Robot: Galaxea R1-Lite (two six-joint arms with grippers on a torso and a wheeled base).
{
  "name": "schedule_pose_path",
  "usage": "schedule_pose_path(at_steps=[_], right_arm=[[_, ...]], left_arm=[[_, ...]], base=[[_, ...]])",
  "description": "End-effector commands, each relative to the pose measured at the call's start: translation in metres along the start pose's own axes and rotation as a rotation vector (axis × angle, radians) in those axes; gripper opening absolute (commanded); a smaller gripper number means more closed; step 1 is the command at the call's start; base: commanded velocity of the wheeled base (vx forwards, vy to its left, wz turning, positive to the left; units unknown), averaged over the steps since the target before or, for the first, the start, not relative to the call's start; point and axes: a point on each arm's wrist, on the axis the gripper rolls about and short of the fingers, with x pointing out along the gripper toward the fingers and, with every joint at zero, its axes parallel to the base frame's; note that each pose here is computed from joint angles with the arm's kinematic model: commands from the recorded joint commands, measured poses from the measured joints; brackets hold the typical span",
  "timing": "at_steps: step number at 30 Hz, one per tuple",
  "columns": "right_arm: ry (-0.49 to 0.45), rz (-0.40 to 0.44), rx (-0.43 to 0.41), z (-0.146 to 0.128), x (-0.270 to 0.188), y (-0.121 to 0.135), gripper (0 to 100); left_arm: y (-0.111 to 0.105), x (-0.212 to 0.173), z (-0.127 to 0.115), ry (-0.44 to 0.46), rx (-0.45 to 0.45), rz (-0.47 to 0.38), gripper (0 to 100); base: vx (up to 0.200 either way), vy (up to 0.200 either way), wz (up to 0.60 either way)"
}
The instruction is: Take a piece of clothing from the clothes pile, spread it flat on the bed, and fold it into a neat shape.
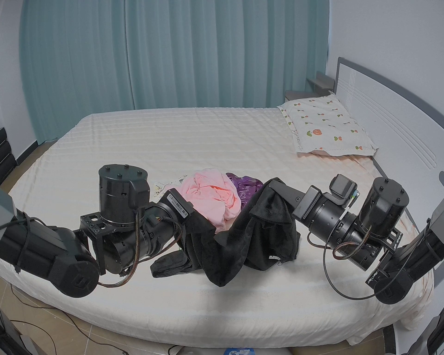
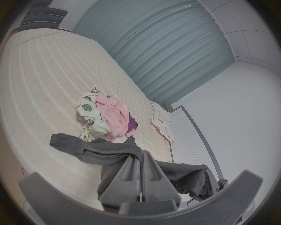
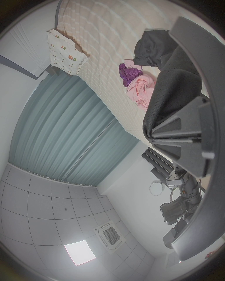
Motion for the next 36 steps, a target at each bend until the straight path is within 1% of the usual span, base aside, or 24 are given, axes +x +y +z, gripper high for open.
schedule_pose_path(at_steps=[1, 14, 21, 25, 33, 36], right_arm=[[-0.001, 0.002, 0.000, 0.000, -0.001, 0.000, 0], [0.001, 0.013, 0.001, -0.003, -0.001, 0.000, 0], [-0.025, 0.037, -0.002, 0.002, 0.000, 0.005, 0], [-0.038, 0.052, -0.002, 0.003, 0.000, 0.007, 0], [-0.032, 0.066, -0.010, -0.001, 0.000, 0.011, 0], [-0.052, 0.089, -0.015, 0.002, 0.000, 0.015, 0]], left_arm=[[0.000, -0.003, -0.003, 0.009, 0.003, -0.002, 0], [-0.004, 0.003, -0.001, -0.007, 0.006, -0.007, 0], [-0.003, 0.000, 0.000, -0.009, 0.004, -0.004, 0], [-0.003, -0.002, 0.004, -0.020, -0.002, -0.009, 0], [-0.003, -0.006, 0.012, -0.047, -0.012, -0.012, 0], [-0.003, -0.008, 0.016, -0.060, -0.017, -0.014, 0]], base=[[0.000, 0.000, 0.00], [0.000, 0.000, 0.00], [0.000, 0.200, 0.00], [0.000, 0.200, 0.00], [0.000, 0.200, 0.00], [0.000, 0.200, 0.00]])
